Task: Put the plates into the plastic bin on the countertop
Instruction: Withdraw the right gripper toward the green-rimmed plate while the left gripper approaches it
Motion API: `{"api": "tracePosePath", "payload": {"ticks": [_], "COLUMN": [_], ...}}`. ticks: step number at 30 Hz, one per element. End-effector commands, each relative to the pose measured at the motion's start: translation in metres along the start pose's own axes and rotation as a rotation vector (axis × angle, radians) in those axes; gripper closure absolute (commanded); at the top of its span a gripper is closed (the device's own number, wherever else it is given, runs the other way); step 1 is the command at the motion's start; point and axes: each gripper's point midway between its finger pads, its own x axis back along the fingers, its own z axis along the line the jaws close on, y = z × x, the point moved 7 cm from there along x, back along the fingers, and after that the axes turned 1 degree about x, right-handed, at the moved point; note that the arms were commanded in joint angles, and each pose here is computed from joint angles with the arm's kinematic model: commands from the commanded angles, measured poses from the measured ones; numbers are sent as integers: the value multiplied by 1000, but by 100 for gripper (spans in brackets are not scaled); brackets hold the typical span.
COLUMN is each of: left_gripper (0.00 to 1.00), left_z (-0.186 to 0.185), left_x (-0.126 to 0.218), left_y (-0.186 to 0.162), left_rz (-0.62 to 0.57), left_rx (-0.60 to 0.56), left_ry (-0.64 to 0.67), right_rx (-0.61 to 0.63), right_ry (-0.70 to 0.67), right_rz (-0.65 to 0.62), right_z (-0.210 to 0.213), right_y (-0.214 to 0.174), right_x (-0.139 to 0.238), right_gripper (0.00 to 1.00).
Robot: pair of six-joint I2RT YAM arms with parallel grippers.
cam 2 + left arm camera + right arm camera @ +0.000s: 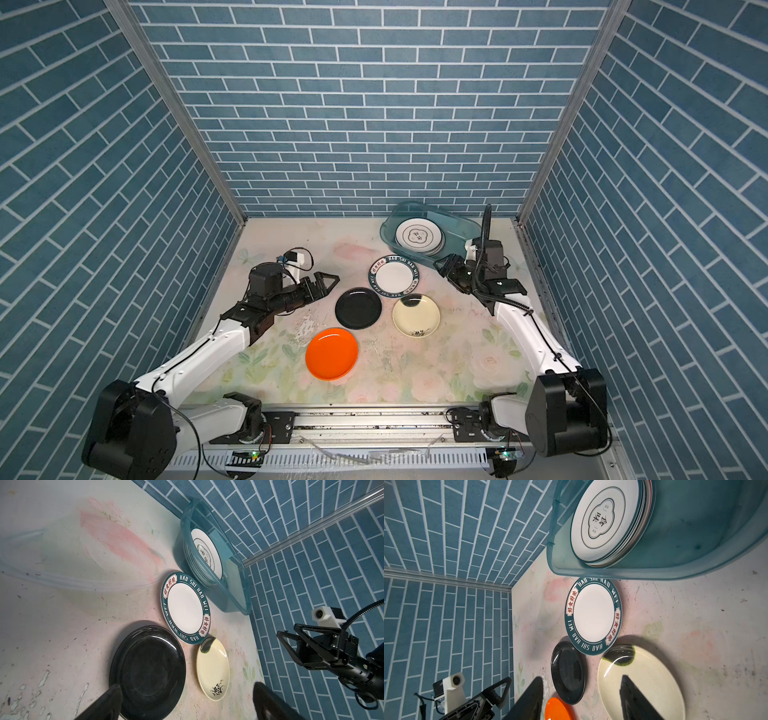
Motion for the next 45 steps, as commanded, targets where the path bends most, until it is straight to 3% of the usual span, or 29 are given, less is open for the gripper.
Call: {"api": "tracePosePath", "payload": {"ticks": [1, 7, 14, 19, 28, 35, 45], "left_gripper": [1, 0, 0, 0, 0, 1, 10], "left_z": [0, -7, -10, -3, -1, 3, 14], "left_x": [-5, -14, -34, -67, -125, -150, -176], "left_y": [-1, -1, -4, -3, 14, 23, 26], "left_rz": [3, 25, 70, 92, 156, 193, 228], "left_rx": [-3, 7, -19, -73, -99, -143, -148], "left_ry": [-16, -47, -20, 36, 14, 55, 72], "right_rx": [16, -5, -29, -24, -19, -1, 34], "right_ry": [59, 77, 94, 101, 115, 113, 141], "right_rz": [-30, -35, -19, 9, 19, 8, -15], "right_z": [7, -1, -15, -23, -36, -40, -32], "right_y": [-4, -14, -27, -35, -52, -60, -60], "right_x": [8, 6, -2, -8, -6, 1, 12], "right_gripper": [33, 18, 9, 8, 8, 8, 8]}}
